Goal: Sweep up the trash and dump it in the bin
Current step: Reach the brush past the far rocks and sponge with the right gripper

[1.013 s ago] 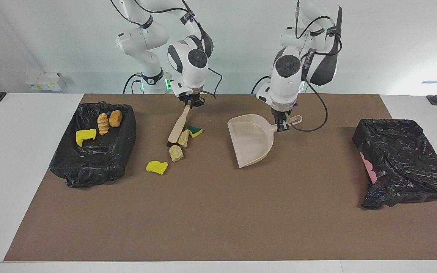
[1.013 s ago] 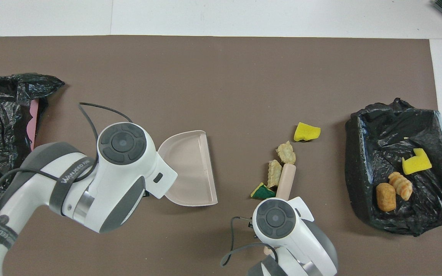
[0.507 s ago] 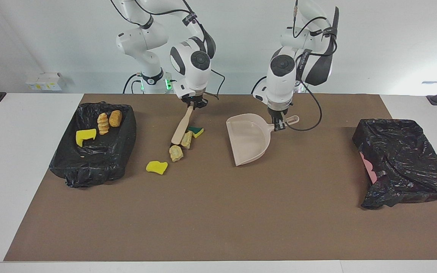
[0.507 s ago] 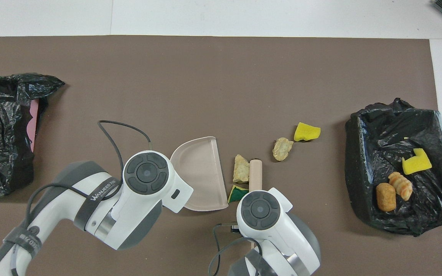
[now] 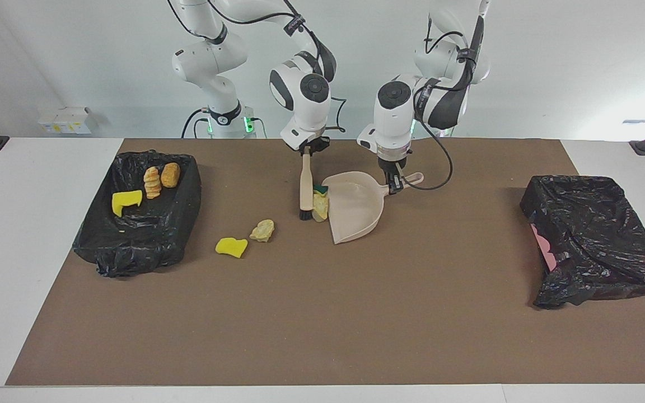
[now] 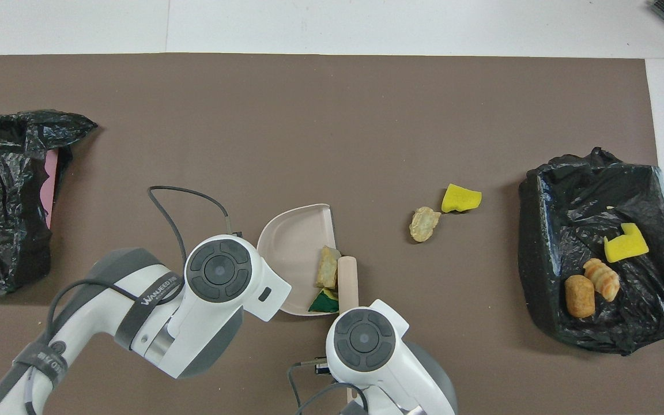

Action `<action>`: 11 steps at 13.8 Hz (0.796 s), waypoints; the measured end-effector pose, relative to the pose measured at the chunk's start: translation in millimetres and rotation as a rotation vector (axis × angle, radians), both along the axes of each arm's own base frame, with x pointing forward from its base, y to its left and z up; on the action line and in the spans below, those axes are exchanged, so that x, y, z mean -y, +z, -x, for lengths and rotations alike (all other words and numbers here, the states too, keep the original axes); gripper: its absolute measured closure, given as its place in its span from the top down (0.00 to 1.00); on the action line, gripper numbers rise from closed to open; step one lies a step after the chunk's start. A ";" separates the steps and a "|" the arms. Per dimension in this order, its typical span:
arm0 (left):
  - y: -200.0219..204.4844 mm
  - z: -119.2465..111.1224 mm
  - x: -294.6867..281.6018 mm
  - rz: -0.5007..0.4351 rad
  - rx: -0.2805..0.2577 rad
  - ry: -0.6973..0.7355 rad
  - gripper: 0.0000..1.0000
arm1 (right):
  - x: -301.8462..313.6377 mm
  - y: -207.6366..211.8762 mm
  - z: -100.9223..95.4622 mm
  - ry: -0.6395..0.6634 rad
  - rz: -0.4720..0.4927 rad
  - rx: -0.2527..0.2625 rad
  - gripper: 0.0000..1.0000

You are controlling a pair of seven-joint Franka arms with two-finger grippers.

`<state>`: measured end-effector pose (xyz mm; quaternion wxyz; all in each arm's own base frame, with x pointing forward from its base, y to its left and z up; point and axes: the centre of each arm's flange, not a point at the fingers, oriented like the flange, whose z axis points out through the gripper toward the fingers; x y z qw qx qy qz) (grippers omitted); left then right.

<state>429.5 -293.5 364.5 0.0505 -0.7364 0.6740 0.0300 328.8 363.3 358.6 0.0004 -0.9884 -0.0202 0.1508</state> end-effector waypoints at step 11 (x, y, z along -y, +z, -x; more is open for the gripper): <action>-1.2 -27.0 -32.6 0.051 0.049 0.092 0.32 | 73.7 41.6 -103.7 0.080 0.105 0.186 0.26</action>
